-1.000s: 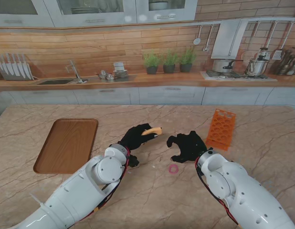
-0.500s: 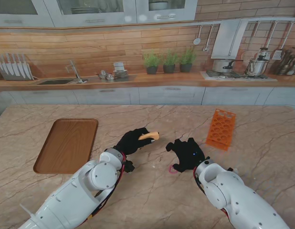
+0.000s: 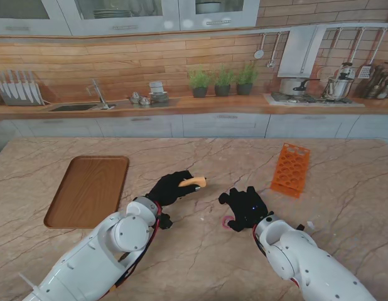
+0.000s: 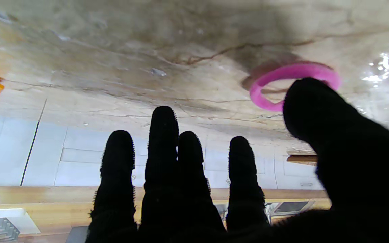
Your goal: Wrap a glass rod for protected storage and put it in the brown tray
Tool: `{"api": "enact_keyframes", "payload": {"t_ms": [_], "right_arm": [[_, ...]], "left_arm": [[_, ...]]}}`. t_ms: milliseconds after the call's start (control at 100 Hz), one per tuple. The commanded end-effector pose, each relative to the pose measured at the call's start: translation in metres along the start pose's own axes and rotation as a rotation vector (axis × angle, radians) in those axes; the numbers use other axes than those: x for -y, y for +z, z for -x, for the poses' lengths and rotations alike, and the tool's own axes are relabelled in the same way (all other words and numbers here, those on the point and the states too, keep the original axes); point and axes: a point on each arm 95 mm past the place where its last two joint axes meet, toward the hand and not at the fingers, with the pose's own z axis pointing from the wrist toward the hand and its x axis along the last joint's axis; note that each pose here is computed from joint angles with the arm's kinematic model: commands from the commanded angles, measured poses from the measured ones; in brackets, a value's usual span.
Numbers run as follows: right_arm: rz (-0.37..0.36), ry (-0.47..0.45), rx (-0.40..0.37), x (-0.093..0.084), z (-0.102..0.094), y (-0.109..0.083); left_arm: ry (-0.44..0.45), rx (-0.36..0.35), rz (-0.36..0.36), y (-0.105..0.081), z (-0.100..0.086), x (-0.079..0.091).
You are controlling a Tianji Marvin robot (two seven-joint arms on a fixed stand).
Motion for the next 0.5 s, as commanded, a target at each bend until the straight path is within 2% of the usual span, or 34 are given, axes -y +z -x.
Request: {"api": "enact_keyframes", "payload": {"t_ms": [0, 310, 490], "right_arm": [[0.007, 0.009, 0.002, -0.0015, -0.0016, 0.0017], [-0.001, 0.01, 0.005, -0.0014, 0.0006, 0.007], [-0.017, 0.013, -0.007, 0.001, -0.0035, 0.0034]], "left_arm": [[-0.01, 0.003, 0.001, -0.0007, -0.0003, -0.0023], [-0.011, 0.012, -0.002, 0.0002, -0.0008, -0.001], [-0.011, 0.015, -0.002, 0.0002, -0.0008, -0.0005]]}}
